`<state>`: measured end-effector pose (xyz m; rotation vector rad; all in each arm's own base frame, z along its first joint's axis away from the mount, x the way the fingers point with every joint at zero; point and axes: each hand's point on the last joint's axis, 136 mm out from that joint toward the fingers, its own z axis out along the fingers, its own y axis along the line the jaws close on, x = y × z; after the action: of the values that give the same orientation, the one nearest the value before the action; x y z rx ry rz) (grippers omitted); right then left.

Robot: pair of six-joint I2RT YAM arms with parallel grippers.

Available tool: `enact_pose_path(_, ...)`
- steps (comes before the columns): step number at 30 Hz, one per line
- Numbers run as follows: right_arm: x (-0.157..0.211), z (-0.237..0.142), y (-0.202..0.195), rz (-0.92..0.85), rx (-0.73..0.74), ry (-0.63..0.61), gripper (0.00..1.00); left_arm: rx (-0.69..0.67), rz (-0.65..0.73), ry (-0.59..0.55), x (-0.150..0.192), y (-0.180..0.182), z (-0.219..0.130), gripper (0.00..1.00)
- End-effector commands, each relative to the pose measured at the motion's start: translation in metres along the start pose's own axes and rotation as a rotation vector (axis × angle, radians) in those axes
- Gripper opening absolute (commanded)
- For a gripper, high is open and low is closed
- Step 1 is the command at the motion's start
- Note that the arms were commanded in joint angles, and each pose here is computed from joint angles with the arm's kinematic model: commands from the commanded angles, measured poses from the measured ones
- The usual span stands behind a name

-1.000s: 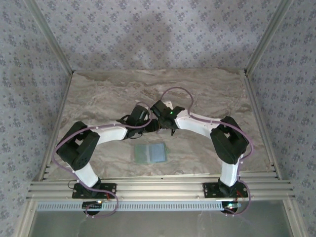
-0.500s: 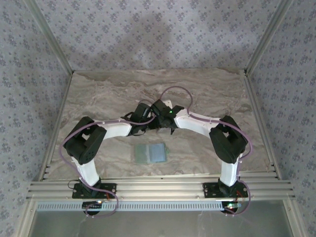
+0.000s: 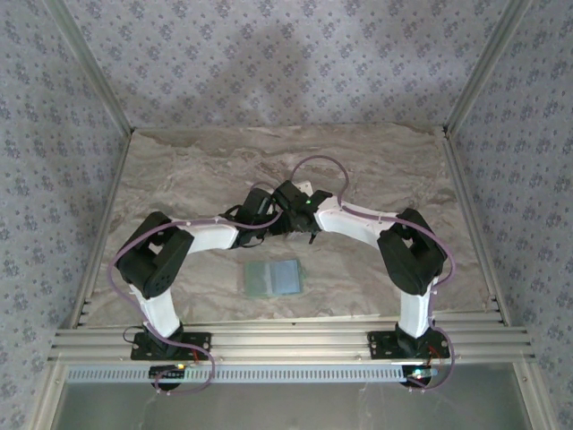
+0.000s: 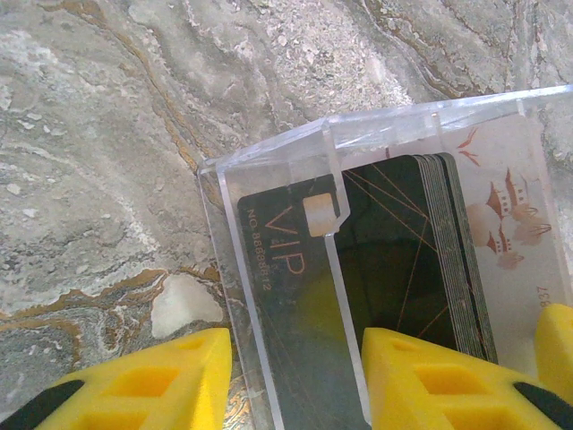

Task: Put the credit cards into the card holder

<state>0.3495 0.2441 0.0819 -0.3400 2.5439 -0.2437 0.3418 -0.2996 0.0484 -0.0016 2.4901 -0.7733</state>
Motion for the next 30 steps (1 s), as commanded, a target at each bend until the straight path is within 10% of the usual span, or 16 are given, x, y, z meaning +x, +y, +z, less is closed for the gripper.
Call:
enact_pose_path(1, 0.008, 0.000, -0.015, -0.015, 0.044, 0.032, 0.38, -0.114, -0.013, 0.061, 0.025, 0.037, 0.008, 0.42)
enact_pose_path(30, -0.002, -0.014, -0.021, 0.010, 0.011, -0.014, 0.09, -0.118, -0.040, 0.079, 0.032, 0.045, 0.017, 0.41)
